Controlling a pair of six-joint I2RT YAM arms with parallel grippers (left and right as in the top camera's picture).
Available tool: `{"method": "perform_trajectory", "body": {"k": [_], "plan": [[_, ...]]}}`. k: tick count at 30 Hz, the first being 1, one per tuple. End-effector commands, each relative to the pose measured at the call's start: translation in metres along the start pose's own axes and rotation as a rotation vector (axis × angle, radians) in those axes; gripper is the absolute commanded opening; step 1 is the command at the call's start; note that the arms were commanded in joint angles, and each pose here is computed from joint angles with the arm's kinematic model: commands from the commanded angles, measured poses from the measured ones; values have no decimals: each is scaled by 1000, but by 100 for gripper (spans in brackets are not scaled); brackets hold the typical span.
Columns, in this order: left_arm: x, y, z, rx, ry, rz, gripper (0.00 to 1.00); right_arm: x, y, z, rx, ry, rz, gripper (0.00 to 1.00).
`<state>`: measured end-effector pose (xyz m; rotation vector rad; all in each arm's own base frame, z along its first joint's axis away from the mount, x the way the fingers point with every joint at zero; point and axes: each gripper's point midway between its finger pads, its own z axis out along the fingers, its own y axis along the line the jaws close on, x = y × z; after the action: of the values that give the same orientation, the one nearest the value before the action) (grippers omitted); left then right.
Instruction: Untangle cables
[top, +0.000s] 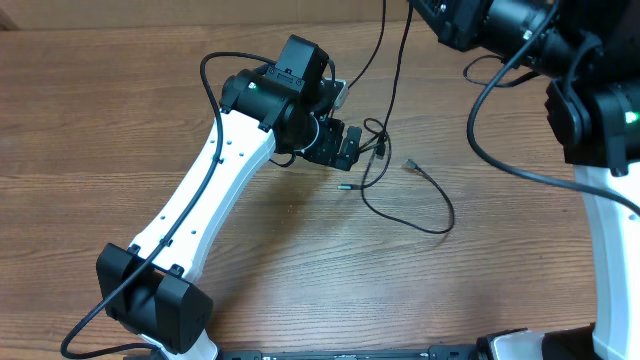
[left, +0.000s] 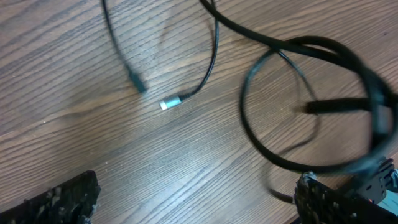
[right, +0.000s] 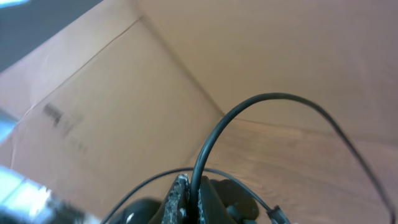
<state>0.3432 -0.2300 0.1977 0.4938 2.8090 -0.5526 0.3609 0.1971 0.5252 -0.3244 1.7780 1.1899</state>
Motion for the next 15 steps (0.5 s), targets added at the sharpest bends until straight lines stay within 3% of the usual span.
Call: {"method": "perform_trajectory", "body": {"k": [1,4,6,10,15], "plan": [[-7,3,-3,-28,-22,30,99,4,49,-19,-175,25,-299,4],[-4,5,0,-31,-12,27,100,4,44,-20,-149,12,-470,4],[-1,6,2,-32,-1,20,100,-7,26,-21,-49,-22,-484,4],[6,10,10,-38,22,14,100,-46,-27,-32,291,-193,-282,4],[10,13,18,-39,33,10,99,-66,-57,-50,483,-326,-150,4]]}}
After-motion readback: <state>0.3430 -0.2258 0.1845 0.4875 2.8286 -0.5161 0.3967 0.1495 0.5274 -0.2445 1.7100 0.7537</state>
